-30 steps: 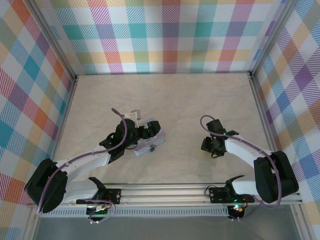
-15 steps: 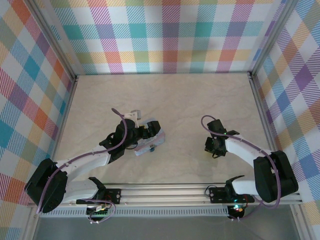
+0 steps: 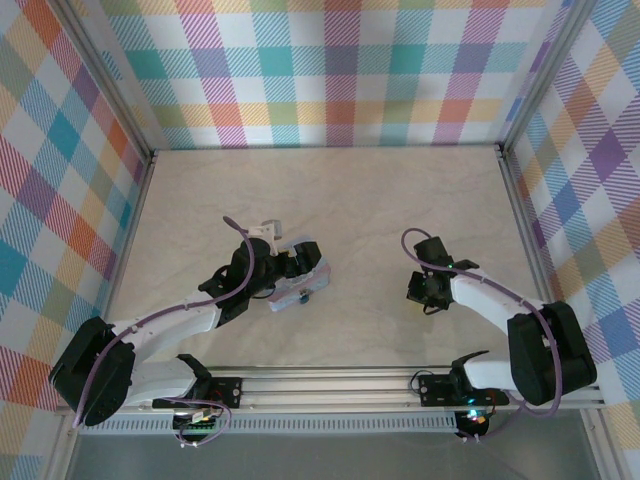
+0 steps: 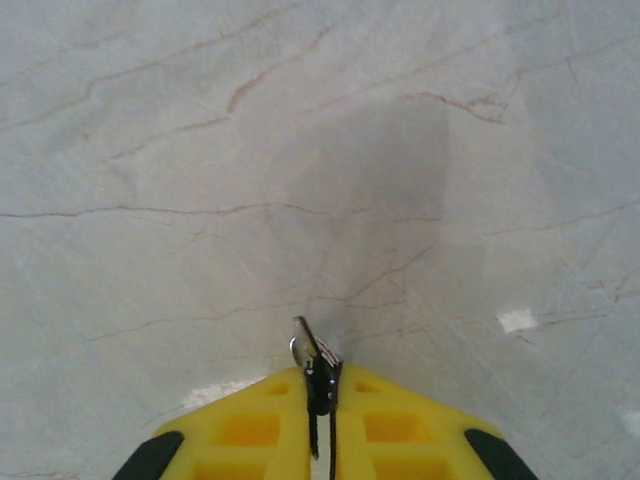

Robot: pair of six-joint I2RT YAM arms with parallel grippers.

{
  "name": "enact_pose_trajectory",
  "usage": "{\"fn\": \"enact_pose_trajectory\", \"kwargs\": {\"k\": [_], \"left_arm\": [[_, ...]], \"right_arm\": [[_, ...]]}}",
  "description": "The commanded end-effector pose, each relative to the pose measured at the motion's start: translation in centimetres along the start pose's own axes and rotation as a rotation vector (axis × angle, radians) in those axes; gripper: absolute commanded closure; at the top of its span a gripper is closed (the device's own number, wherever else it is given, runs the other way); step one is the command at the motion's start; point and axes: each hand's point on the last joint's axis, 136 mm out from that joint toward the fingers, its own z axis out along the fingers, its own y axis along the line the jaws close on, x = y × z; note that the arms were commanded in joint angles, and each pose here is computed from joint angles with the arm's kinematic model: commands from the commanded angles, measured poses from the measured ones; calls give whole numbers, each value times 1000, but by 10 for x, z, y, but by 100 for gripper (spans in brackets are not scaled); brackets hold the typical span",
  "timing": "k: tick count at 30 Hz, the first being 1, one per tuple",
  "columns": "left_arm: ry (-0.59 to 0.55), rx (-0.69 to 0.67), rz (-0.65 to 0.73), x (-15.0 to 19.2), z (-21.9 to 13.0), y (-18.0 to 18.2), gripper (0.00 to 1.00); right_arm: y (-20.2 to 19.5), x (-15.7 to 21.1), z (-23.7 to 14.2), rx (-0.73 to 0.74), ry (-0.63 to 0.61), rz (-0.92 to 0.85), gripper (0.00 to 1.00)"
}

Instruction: Unlock the padlock with the key

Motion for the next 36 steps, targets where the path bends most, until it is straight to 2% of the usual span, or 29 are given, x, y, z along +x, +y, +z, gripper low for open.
{"fn": "enact_pose_trajectory", "kwargs": {"k": [1,10,14,19,26,32,36], "left_arm": [[-27,43,6,-9,-5,-17,0],[-28,45,-4,-9,-6,-18,0],[-30,44,-43,-12,-7,-19,0],[-19,36,-118,-15,-7,-22,0],[8,85,-206,-19,-8,-40,1],[57,80,-267,-16,-4,-47,8],[81,110,-297,-11,-1,-59,12]], "right_arm": [[3,7,1,-18,35,-11,92],[8,2,-8,-47,7,-35,99],[25,-8,-23,-117,-58,-88,100],[68,-25,-59,-251,-217,-239,100],[123,-34,-115,-367,-507,-550,100],[156,-32,-152,-455,-731,-796,100],[167,-29,-163,-489,-791,-908,100]]}}
